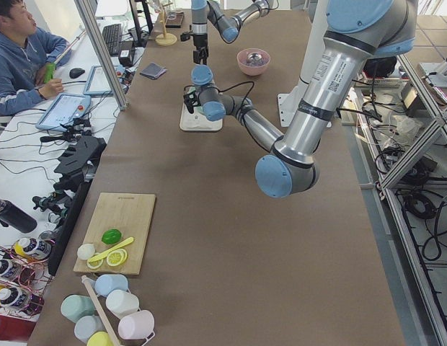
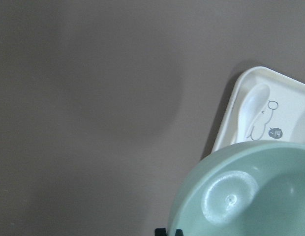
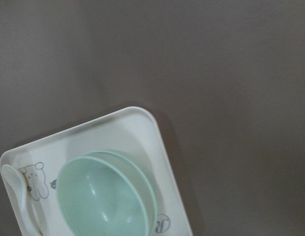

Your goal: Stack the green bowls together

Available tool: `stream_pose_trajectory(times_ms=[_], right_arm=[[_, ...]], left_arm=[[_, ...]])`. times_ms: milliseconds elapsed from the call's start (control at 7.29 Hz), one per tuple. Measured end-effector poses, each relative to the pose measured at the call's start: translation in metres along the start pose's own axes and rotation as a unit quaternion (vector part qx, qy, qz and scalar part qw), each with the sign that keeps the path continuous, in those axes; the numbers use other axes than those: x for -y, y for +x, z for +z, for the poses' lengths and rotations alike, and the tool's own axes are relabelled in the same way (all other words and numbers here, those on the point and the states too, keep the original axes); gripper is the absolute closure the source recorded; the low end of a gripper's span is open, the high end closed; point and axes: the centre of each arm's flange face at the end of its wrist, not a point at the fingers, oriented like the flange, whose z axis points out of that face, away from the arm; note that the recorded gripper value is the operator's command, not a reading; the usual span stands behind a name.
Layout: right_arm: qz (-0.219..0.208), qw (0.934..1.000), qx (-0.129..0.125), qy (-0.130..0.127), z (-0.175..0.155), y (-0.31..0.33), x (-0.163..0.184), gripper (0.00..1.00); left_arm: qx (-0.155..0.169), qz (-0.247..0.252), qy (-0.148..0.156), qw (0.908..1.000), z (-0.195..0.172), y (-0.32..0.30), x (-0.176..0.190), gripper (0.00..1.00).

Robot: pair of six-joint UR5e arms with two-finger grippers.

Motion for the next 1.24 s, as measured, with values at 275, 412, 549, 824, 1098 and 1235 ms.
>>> stream_pose_trajectory(times_ms=[275, 412, 549, 824, 1098, 1235], right_arm=[[-0.015, 0.9998, 0.011, -0.009, -0.059, 0.082, 0.034, 0.00], [-0.020, 0.9997, 0.013, -0.009, -0.078, 0.116, 0.047, 0.00], [-0.027, 0.9995, 0.012, -0.008, -0.088, 0.144, 0.054, 0.00], [-0.042, 0.9991, 0.004, -0.001, -0.098, 0.187, 0.062, 0.00], [-0.046, 0.9989, 0.000, 0.004, -0.104, 0.207, 0.066, 0.00], [-0.046, 0.9989, -0.002, 0.006, -0.105, 0.212, 0.066, 0.00]], left_arm=[[-0.007, -0.005, 0.015, 0.9998, 0.040, 0.061, -0.026, 1.00], [-0.012, -0.006, 0.020, 0.9997, 0.051, 0.088, -0.034, 1.00], [-0.016, -0.005, 0.023, 0.9996, 0.057, 0.108, -0.037, 1.00], [-0.020, -0.003, 0.034, 0.9992, 0.061, 0.126, -0.035, 1.00], [-0.021, 0.002, 0.044, 0.9988, 0.063, 0.134, -0.031, 1.00], [-0.020, 0.010, 0.054, 0.9983, 0.064, 0.134, -0.026, 1.00]])
